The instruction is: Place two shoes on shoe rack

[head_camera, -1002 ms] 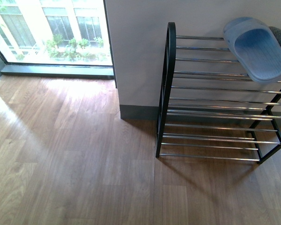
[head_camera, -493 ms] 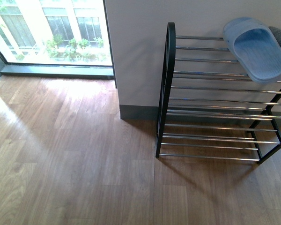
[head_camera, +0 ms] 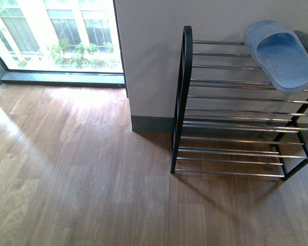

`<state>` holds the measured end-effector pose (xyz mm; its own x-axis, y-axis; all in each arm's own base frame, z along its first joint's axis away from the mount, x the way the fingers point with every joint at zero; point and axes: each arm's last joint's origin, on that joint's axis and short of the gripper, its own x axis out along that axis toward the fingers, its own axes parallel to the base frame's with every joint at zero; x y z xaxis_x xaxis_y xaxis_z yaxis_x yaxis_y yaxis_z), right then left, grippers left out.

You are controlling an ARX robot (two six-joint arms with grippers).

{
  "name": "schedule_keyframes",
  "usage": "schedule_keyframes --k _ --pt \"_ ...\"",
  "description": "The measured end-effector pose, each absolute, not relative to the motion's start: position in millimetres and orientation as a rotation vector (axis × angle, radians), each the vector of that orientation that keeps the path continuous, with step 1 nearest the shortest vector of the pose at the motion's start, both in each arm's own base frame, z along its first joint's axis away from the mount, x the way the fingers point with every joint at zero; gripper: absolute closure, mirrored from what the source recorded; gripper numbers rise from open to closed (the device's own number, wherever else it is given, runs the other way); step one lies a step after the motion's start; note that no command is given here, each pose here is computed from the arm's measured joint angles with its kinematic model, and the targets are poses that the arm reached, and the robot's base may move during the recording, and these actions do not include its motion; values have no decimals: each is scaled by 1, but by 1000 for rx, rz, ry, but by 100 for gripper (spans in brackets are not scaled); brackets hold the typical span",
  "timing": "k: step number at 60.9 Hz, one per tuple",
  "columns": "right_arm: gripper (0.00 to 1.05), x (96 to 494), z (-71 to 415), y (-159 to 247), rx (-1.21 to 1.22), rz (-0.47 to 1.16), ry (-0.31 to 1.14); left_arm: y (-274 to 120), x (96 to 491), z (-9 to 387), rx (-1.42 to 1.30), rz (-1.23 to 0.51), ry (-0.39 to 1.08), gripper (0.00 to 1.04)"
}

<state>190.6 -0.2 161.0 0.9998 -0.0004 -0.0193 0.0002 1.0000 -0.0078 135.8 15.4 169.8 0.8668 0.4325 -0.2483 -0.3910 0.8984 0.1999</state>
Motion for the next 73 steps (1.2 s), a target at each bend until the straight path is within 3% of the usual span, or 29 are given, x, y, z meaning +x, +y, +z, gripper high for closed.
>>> schedule_keyframes --k 29,73 --pt "103 150 162 0 -8 0 15 15 136 170 145 433 293 103" --pt "103 121 173 0 -8 0 -18 15 136 170 145 433 293 103"
